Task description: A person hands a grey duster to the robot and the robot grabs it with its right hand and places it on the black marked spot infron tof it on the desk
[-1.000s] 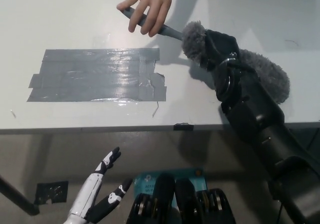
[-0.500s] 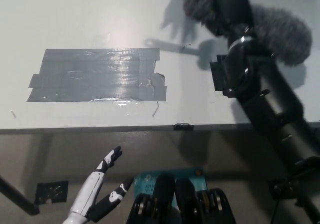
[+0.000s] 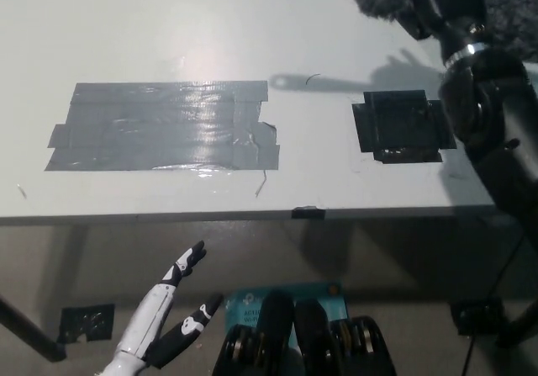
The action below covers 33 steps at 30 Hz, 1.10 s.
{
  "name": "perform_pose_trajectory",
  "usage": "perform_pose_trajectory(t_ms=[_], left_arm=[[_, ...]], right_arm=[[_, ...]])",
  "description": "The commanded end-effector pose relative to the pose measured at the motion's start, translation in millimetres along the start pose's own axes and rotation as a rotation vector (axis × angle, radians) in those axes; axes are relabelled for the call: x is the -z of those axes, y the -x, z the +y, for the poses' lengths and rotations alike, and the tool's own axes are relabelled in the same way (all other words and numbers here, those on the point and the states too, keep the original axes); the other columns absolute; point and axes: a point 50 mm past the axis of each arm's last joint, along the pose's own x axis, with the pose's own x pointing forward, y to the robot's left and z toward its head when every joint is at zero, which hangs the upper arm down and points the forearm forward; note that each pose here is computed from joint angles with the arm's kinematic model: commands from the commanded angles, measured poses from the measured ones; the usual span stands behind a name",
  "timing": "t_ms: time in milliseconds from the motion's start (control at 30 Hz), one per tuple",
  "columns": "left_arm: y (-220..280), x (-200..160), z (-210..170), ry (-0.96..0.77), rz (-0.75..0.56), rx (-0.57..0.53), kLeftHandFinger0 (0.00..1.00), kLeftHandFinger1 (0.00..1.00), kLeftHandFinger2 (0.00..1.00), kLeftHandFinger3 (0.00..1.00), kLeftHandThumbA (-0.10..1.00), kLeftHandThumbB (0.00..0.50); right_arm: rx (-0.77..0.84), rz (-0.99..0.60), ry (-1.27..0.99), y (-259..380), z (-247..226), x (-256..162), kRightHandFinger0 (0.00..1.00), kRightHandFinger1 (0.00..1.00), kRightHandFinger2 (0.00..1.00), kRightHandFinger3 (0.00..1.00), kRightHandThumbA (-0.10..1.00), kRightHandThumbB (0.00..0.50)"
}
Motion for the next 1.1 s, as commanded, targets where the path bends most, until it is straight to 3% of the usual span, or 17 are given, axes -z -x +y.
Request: perform_pose_trajectory(t_ms=[0, 67, 233, 300, 400, 467, 500, 533, 567, 600, 633, 733, 900, 1067], left_arm=[[-0.7, -8.6, 7.0, -0.025, -0.034, -0.009, 1.00, 1.00, 1.00, 1.00, 0.84, 0.178], [-2.2, -8.5, 6.3, -0.029, -0.034, -0.006, 1.00, 1.00, 1.00, 1.00, 0.84, 0.179], [-2.5, -8.5, 1.7, -0.012, -0.035, 0.001, 1.00, 1.00, 1.00, 1.00, 0.81, 0.179], [2.8, -7.8, -1.2, -0.010, -0.028, 0.007, 1.00, 1.00, 1.00, 1.00, 0.80, 0.177], [10.5, -6.7, -2.3, -0.010, -0.016, 0.015, 1.00, 1.00, 1.00, 1.00, 0.81, 0.180], [10.2, -7.0, -2.8, -0.011, -0.018, 0.021, 1.00, 1.00, 1.00, 1.00, 0.80, 0.176], [8.7, -7.2, -2.6, -0.014, -0.019, 0.021, 1.00, 1.00, 1.00, 1.00, 0.80, 0.176], [6.8, -7.6, -2.3, -0.015, -0.024, 0.020, 1.00, 1.00, 1.00, 1.00, 0.80, 0.169], [4.0, -8.9, -2.1, -0.016, -0.032, 0.017, 1.00, 1.00, 1.00, 1.00, 0.79, 0.161], [1.2, -9.5, -2.4, -0.014, -0.036, 0.015, 1.00, 1.00, 1.00, 1.00, 0.79, 0.166], [0.2, -10.0, -3.0, -0.016, -0.040, 0.015, 1.00, 1.00, 1.00, 1.00, 0.80, 0.167], [-3.0, -11.2, -2.6, -0.019, -0.045, 0.018, 1.00, 1.00, 1.00, 1.00, 0.80, 0.183], [-7.7, -11.5, -0.7, -0.020, -0.043, 0.022, 1.00, 1.00, 1.00, 1.00, 0.80, 0.195], [-11.2, -13.1, 0.8, -0.021, -0.051, 0.021, 1.00, 1.00, 1.00, 1.00, 0.80, 0.202]], right_arm=[[0.024, -0.039, 0.025, -2.0, -5.0, 20.7, 0.00, 0.46, 0.93, 0.85, -0.10, 0.196], [-0.020, -0.024, 0.025, 3.9, 7.0, 30.5, 0.00, 0.50, 0.98, 0.90, -0.10, 0.180], [-0.104, 0.013, -0.006, 23.6, 39.8, 47.6, 0.00, 0.51, 0.98, 0.91, -0.10, 0.186], [-0.166, 0.036, -0.026, 35.2, 55.3, 50.5, 0.00, 0.55, 1.00, 1.00, -0.10, 0.160], [-0.233, 0.054, -0.073, 48.3, 73.7, 47.8, 0.01, 0.57, 1.00, 1.00, -0.10, 0.161], [-0.327, 0.100, -0.143, 52.0, 79.5, 47.3, 0.10, 0.54, 0.81, 0.86, -0.04, 0.220], [-0.393, 0.118, -0.185, 51.4, 79.6, 46.6, 0.23, 0.68, 0.99, 1.00, 0.05, 0.256], [-0.443, 0.121, -0.219, 50.7, 78.1, 46.1, 0.51, 0.89, 1.00, 1.00, 0.22, 0.343], [-0.524, 0.112, -0.256, 50.1, 74.7, 45.6, 0.87, 1.00, 1.00, 1.00, 0.33, 0.368], [-0.559, 0.122, -0.268, 49.6, 72.4, 46.5, 1.00, 1.00, 1.00, 1.00, 0.43, 0.408], [-0.584, 0.126, -0.270, 51.1, 71.2, 47.2, 1.00, 1.00, 1.00, 1.00, 0.51, 0.456], [-0.639, 0.118, -0.266, 50.7, 62.7, 41.9, 1.00, 1.00, 1.00, 1.00, 0.64, 0.467], [-0.637, 0.072, -0.294, 42.7, 37.4, 29.5, 1.00, 1.00, 1.00, 1.00, 0.63, 0.453], [-0.726, -0.010, -0.324, 34.6, -1.6, 19.8, 1.00, 1.00, 1.00, 1.00, 0.71, 0.500]])
